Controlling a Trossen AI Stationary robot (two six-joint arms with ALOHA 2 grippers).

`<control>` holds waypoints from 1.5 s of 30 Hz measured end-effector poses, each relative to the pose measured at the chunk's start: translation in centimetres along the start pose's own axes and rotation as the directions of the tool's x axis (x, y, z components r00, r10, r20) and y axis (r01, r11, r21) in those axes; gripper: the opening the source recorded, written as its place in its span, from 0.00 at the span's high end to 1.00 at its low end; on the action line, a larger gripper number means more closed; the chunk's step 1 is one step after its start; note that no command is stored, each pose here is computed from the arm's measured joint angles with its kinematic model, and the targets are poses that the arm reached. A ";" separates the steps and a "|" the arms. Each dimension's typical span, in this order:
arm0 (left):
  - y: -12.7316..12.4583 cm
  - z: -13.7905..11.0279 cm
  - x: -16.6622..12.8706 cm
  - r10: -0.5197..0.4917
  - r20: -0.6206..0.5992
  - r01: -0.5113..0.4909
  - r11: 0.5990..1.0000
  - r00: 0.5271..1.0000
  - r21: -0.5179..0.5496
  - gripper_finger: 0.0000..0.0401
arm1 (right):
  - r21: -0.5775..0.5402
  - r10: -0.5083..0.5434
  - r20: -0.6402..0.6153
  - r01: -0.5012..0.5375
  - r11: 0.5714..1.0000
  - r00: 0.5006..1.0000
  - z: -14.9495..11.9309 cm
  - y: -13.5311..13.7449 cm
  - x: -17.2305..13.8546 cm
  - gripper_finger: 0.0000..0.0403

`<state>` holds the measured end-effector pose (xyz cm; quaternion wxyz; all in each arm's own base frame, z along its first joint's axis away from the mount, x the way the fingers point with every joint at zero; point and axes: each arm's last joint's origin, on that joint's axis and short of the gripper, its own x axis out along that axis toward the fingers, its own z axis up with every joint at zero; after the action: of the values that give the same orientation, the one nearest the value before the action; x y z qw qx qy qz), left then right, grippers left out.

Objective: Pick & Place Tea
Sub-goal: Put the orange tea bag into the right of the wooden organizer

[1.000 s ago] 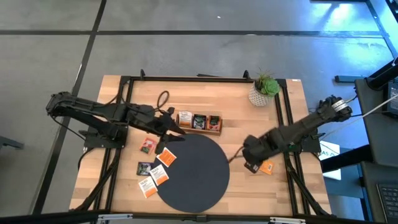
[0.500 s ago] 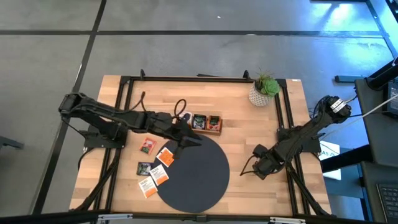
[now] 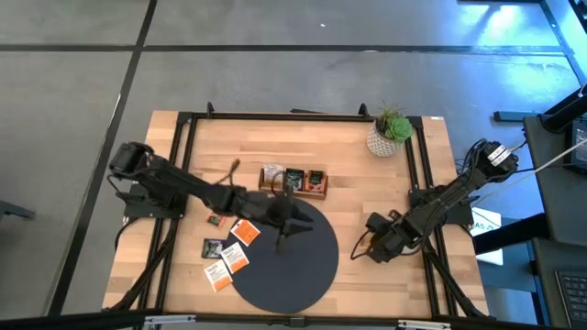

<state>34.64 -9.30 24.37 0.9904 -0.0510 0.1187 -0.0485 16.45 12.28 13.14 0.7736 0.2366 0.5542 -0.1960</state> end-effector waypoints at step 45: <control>1.0 -10.9 17.0 0.133 -0.319 -0.198 0.963 0.938 -0.181 0.75 | 0.061 0.235 0.231 -0.255 0.965 0.944 2.5 -0.1 -4.2 0.68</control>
<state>48.54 -11.13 9.86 0.9499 -0.1370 0.2781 0.0407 16.99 10.94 17.77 0.8376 0.3147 0.4212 -0.1483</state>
